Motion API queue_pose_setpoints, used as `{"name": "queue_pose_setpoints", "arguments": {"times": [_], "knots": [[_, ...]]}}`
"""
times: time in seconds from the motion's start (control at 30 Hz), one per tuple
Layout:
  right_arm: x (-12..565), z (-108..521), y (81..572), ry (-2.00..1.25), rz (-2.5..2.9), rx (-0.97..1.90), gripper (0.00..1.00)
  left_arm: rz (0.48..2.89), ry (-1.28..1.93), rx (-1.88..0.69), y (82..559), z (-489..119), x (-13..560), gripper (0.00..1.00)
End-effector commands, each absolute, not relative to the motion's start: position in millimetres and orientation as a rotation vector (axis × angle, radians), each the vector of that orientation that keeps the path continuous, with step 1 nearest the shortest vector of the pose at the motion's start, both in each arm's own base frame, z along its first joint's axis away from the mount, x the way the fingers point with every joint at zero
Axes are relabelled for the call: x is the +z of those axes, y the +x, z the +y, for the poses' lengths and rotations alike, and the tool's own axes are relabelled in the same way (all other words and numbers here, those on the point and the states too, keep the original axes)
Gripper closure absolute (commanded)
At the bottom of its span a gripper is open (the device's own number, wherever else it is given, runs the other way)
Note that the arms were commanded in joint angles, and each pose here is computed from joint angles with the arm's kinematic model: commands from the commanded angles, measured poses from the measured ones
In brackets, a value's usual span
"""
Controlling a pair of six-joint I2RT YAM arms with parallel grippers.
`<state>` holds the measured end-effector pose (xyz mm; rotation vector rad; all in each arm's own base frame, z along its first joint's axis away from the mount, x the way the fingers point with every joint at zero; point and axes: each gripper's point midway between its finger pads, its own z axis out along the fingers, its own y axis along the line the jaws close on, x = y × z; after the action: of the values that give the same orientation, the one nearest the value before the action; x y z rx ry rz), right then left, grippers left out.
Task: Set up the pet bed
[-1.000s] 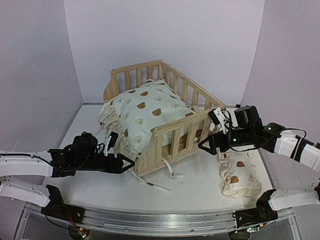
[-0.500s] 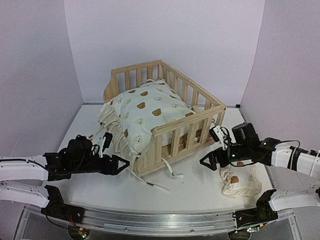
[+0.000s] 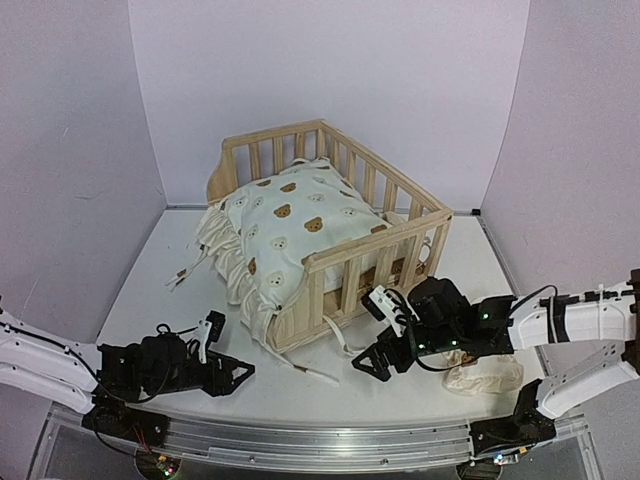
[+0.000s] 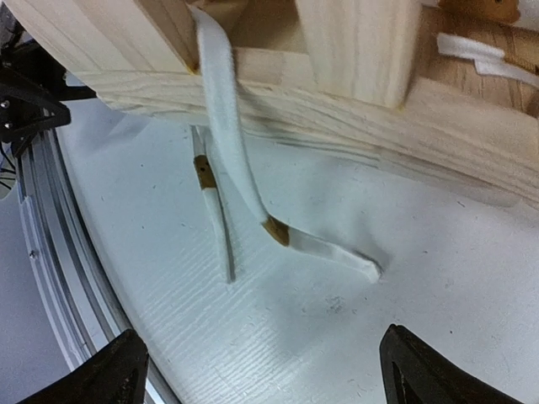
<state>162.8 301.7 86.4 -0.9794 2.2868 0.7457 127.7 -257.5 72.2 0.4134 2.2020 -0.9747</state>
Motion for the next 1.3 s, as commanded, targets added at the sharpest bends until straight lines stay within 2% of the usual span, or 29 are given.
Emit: {"name": "queue_pose_setpoints", "arguments": {"times": [0.0, 0.07, 0.2, 0.4, 0.53, 0.7, 0.77, 0.93, 1.13, 1.27], "knots": [[129, 338, 182, -0.833, 2.031, 0.793, 0.04, 2.019, 0.235, -1.051, 153, -269, 109, 0.49], [130, 343, 186, -0.792, 1.986, 0.758, 0.06, 1.989, 0.210, -1.074, 155, -270, 110, 0.53], [130, 350, 196, -0.748, 1.971, 0.700, 0.10, 1.967, 0.262, -1.094, 157, -291, 117, 0.55], [132, 351, 198, -0.740, 1.940, 0.701, 0.20, 2.058, 0.231, -1.035, 170, -317, 91, 0.76], [133, 352, 200, -0.743, 1.931, 0.690, 0.21, 2.069, 0.198, -1.040, 175, -322, 77, 0.77], [127, 356, 202, -0.754, 1.937, 0.680, 0.26, 2.075, 0.120, -1.032, 186, -319, 63, 0.84], [125, 358, 202, -0.758, 1.937, 0.685, 0.28, 2.059, 0.098, -1.064, 190, -318, 63, 0.83], [114, 362, 204, -0.763, 1.945, 0.683, 0.29, 2.050, 0.082, -1.119, 195, -327, 59, 0.73], [107, 366, 207, -0.721, 1.953, 0.694, 0.30, 2.064, -0.026, -1.096, 206, -314, 47, 0.70], [105, 367, 207, -0.718, 1.954, 0.701, 0.31, 2.047, -0.069, -1.082, 210, -307, 50, 0.61]]}}
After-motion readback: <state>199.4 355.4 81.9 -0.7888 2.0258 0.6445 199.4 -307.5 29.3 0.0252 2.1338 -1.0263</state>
